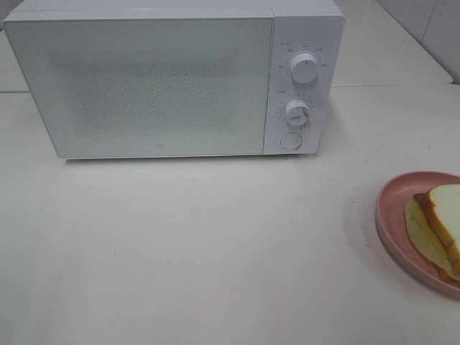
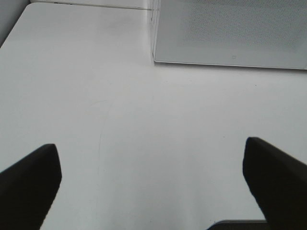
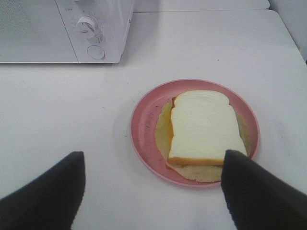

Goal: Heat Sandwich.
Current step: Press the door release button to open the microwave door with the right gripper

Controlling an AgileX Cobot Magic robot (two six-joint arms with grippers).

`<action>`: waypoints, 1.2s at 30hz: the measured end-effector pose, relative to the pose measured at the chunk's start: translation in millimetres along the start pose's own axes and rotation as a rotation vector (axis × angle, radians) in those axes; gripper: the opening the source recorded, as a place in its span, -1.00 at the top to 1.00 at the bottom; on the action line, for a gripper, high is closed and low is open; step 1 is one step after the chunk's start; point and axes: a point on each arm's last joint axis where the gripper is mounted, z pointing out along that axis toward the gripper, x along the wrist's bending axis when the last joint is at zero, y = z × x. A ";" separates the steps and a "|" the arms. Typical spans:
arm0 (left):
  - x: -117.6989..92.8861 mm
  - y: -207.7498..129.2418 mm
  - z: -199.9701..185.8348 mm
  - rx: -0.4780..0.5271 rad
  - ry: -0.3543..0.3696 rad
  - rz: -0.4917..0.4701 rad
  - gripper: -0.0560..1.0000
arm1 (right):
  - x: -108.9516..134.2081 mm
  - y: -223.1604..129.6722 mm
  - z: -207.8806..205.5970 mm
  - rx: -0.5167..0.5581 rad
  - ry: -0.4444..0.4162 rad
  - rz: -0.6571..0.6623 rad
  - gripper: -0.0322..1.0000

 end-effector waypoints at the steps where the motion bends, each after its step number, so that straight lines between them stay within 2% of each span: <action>1: 0.0 0.0 0.0 0.000 0.000 0.000 -0.94 | 0.0 0.0 0.0 0.000 0.000 0.000 -0.53; 19: 0.0 0.0 0.0 0.000 0.000 0.000 -0.94 | 0.1 1.4 -0.5 -0.013 0.001 0.000 -0.53; 24: 0.0 0.0 0.0 0.000 0.000 0.000 -0.94 | 0.9 14.4 -0.3 -0.067 0.005 0.001 -0.53; 36: 0.0 0.0 0.0 0.000 0.000 0.000 -0.94 | 2.4 42.8 27.7 -0.055 0.003 0.002 -0.53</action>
